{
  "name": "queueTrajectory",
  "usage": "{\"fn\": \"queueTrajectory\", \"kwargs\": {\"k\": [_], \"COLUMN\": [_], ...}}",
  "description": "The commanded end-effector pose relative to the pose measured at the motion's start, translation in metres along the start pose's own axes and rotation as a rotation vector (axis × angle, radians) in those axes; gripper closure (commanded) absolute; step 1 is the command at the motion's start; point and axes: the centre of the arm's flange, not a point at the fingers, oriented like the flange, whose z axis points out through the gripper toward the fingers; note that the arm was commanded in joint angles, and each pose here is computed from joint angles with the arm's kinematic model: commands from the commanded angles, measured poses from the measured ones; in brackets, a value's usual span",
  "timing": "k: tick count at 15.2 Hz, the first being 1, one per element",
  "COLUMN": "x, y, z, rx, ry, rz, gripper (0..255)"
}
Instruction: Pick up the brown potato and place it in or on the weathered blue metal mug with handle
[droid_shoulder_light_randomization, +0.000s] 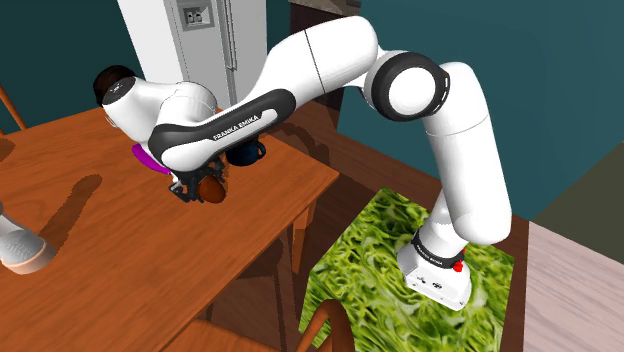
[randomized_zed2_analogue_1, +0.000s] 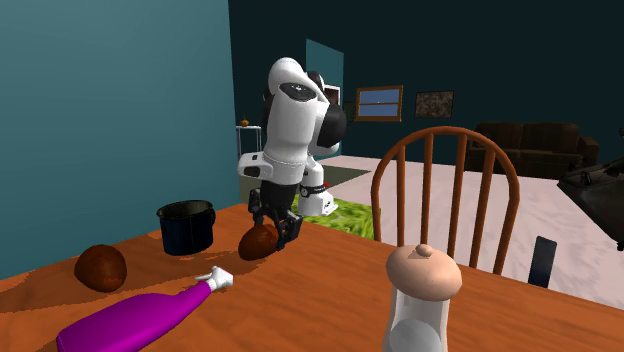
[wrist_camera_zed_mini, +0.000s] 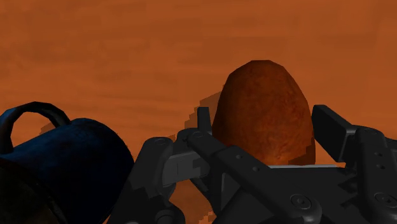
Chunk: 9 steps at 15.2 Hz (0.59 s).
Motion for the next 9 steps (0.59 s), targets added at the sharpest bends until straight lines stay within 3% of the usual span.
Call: {"fn": "queueTrajectory", "kwargs": {"k": [1,9], "x": [0.0,-0.001], "y": [0.0,0.012], "z": [0.001,-0.034], "rx": [-0.001,0.0], "ry": [-0.001,-0.001], "rz": [0.0,0.0], "gripper": [255,255]}}
